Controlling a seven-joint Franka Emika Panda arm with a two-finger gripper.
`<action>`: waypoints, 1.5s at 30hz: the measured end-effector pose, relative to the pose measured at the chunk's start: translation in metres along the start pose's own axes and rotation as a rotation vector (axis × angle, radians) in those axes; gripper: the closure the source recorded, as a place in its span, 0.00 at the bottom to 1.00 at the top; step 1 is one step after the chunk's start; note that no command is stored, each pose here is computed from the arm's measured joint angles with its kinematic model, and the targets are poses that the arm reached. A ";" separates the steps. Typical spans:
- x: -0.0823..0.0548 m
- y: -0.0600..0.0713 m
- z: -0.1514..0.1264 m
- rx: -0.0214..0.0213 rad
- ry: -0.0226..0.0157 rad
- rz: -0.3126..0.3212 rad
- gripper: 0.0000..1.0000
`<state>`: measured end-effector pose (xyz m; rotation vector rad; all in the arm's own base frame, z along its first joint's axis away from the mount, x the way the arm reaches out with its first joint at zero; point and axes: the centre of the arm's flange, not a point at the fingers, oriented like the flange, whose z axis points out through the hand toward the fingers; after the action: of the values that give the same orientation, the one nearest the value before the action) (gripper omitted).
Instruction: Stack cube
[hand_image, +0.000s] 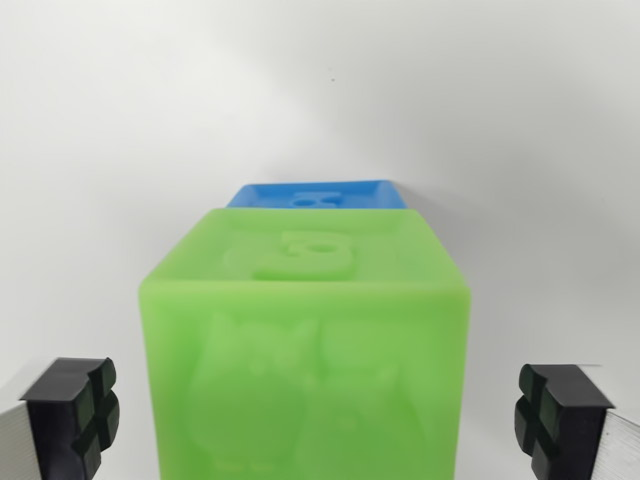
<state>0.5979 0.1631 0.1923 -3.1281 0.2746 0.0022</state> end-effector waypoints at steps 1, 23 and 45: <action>0.000 0.000 -0.003 -0.0002 0.0000 0.000 0.00; -0.001 0.000 -0.082 -0.0022 0.0030 0.000 0.00; -0.001 0.000 -0.174 -0.0030 0.0052 0.001 0.00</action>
<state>0.5974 0.1630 0.3660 -3.1314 0.2763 -0.0056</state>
